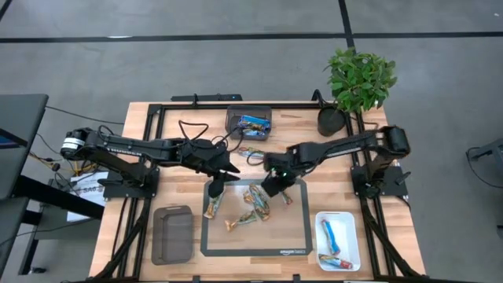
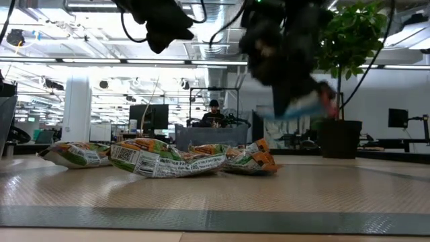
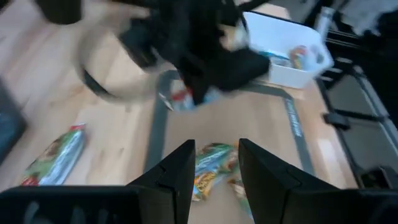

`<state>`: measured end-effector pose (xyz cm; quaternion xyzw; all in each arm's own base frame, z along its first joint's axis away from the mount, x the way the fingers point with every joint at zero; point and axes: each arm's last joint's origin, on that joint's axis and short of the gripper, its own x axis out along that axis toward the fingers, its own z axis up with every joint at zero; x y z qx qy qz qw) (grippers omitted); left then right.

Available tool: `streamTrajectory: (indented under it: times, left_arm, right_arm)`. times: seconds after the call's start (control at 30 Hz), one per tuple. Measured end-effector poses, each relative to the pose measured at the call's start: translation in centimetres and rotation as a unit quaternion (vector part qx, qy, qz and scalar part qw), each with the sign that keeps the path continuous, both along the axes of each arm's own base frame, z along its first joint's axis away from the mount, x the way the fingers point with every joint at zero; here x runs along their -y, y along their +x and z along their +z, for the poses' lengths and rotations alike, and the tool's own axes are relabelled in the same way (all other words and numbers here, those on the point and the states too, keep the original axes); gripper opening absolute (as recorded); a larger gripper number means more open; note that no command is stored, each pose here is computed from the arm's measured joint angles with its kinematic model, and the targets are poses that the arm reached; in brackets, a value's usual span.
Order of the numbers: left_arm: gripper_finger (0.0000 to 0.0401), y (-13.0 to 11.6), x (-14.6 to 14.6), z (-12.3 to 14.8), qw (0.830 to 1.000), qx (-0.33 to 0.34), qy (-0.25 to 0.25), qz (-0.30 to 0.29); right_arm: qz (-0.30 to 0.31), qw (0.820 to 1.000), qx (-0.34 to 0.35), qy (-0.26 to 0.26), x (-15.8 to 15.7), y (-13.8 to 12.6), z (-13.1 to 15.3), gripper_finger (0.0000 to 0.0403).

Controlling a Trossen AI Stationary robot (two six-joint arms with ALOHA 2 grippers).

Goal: Pick and place Granola Bars by type
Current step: Put the bottom right red snack bar into the white bin

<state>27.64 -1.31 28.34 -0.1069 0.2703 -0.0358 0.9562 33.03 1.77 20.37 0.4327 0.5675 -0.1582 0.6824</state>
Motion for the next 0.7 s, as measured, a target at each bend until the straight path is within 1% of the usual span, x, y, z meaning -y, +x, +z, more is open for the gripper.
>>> streamTrajectory:
  times: [0.1,0.2,0.27,0.33,0.4,0.5,0.6,0.7]
  left_arm:
    - [0.0116,0.1,0.2,0.1,0.999,0.010,-0.003,-0.039]
    - [0.0116,0.2,0.4,0.5,0.996,0.032,-0.006,-0.077]
    - [0.0116,0.3,0.5,0.8,0.994,0.051,-0.008,-0.099]
    - [0.0116,0.4,0.6,1.1,0.990,0.070,-0.012,-0.118]
    - [0.0116,0.5,0.7,1.4,0.987,0.089,-0.016,-0.131]
    - [0.0116,0.6,0.8,1.7,0.984,0.106,-0.018,-0.139]
    - [0.0116,0.7,0.8,1.9,0.984,0.114,-0.017,-0.139]
    - [0.0116,0.7,0.8,1.9,0.983,0.116,-0.017,-0.139]
  right_arm:
    - [0.009,0.999,0.039,0.025,-0.1,-1.6,3.4,0.0037]
    - [0.038,0.993,0.090,0.061,-1.0,-3.5,6.7,0.0037]
    - [0.060,0.988,0.106,0.093,-1.9,-5.1,8.5,0.0035]
    - [0.079,0.984,0.106,0.121,-2.8,-6.8,9.9,0.0032]
    - [0.093,0.981,0.091,0.144,-3.9,-8.4,10.7,0.0029]
    - [0.109,0.981,0.034,0.158,-5.6,-10.6,11.1,0.0030]
    - [0.129,0.979,-0.046,0.150,-7.4,-12.4,10.5,0.0034]
    - [0.146,0.974,-0.107,0.133,-9.2,-13.2,9.6,0.0037]
